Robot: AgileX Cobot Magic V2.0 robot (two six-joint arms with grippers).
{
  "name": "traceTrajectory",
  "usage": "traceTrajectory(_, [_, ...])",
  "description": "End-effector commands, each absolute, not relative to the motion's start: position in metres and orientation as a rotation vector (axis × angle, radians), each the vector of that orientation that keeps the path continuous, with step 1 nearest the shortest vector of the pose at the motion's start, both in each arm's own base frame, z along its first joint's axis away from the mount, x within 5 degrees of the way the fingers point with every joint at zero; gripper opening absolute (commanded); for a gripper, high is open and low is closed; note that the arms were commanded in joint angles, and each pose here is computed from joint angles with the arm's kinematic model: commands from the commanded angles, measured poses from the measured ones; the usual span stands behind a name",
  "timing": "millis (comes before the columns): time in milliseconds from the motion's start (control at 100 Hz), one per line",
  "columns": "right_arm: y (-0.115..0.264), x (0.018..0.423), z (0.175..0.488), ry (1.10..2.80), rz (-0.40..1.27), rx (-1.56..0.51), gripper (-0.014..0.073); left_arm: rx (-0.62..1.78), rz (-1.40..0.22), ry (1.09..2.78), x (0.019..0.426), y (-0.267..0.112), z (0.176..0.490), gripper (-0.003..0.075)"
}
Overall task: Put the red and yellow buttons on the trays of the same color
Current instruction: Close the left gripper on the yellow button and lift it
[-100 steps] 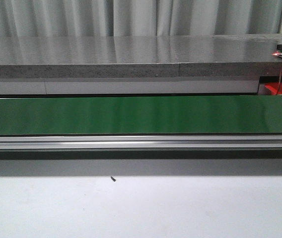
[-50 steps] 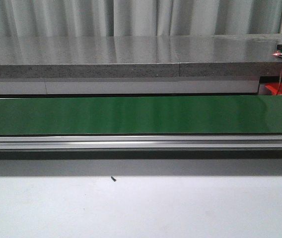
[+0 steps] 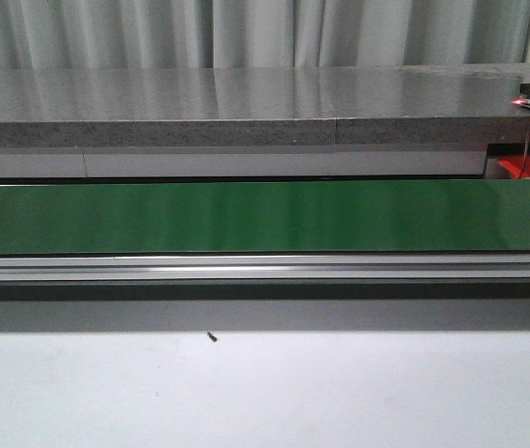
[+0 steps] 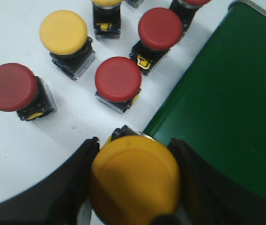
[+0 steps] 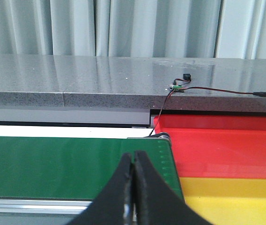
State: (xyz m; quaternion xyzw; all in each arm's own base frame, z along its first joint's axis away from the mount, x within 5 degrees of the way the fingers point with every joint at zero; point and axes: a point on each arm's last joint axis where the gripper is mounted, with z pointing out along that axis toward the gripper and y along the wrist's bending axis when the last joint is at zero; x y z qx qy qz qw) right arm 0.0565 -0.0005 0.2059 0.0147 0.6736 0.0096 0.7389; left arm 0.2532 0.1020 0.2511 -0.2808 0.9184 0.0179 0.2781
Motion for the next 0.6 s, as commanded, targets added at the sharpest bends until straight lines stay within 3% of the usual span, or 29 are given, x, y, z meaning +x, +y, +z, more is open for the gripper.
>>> traceTrajectory(0, [-0.001,0.053,0.220,1.368,0.012,0.026,-0.0122,-0.708,0.036,2.359,0.260,0.096,0.273,0.0125])
traceTrajectory(280, [-0.001,0.053,0.220,1.368,0.012,0.026,-0.0122,-0.649,-0.010,2.338,0.276,0.084,0.280,0.0126])
traceTrajectory(590, [-0.001,0.053,0.220,1.368,0.012,0.026,-0.0122,-0.577,-0.045,2.423,0.314,0.070,0.266,0.0126])
